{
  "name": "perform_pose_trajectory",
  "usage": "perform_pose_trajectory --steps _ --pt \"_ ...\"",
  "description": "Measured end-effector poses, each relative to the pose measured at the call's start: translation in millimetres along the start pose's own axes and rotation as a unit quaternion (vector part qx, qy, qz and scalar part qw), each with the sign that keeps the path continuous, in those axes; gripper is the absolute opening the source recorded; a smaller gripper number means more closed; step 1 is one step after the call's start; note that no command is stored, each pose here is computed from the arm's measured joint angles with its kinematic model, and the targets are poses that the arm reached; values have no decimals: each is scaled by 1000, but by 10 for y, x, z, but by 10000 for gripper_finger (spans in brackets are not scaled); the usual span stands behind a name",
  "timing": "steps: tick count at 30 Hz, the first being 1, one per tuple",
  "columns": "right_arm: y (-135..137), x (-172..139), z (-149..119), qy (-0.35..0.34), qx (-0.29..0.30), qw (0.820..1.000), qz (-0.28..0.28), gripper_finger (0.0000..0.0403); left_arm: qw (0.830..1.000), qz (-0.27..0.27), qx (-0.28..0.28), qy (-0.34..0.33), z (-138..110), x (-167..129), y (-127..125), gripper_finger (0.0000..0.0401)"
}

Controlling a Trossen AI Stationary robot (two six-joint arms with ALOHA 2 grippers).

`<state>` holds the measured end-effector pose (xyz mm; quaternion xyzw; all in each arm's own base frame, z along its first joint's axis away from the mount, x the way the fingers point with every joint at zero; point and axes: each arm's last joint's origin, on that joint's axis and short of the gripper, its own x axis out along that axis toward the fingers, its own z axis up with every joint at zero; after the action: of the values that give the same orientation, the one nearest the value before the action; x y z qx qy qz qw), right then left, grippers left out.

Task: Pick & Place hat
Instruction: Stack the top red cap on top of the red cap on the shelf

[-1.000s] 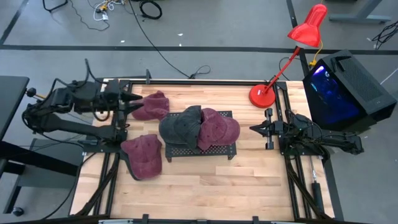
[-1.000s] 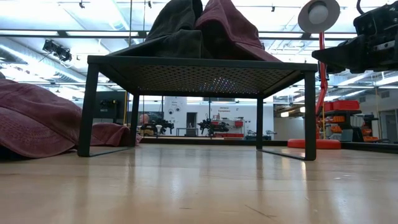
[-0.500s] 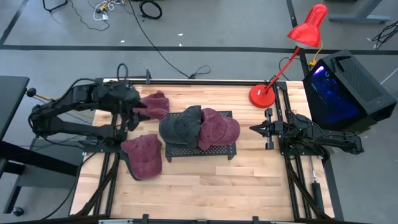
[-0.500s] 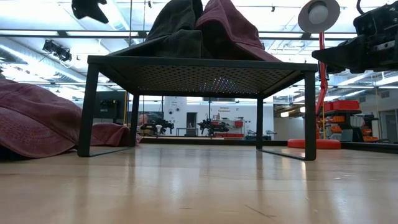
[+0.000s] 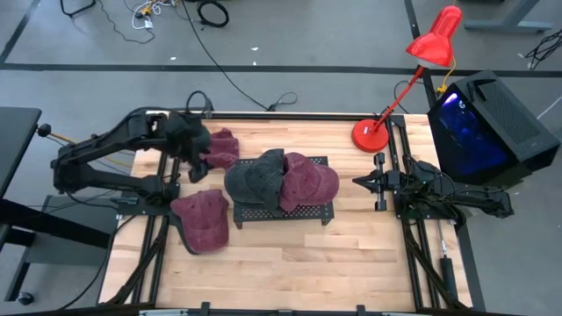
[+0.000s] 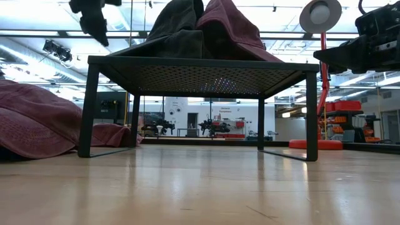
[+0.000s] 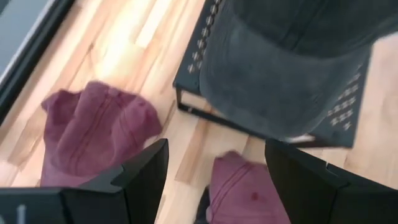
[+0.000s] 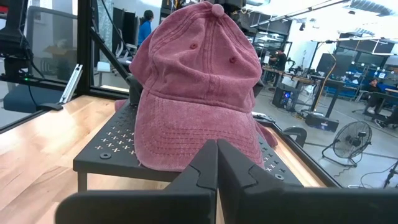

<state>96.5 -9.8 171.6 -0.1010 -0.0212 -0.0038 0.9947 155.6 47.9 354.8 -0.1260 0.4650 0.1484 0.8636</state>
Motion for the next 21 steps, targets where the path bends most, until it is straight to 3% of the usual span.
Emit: perform_pose_trajectory --steps 12,21 --pt "0 0 0 0 0 1000 0 4 995 29 6 98 29 348 24 271" --pt "0 0 0 0 0 1000 0 4 990 49 7 131 -52 386 37 271"
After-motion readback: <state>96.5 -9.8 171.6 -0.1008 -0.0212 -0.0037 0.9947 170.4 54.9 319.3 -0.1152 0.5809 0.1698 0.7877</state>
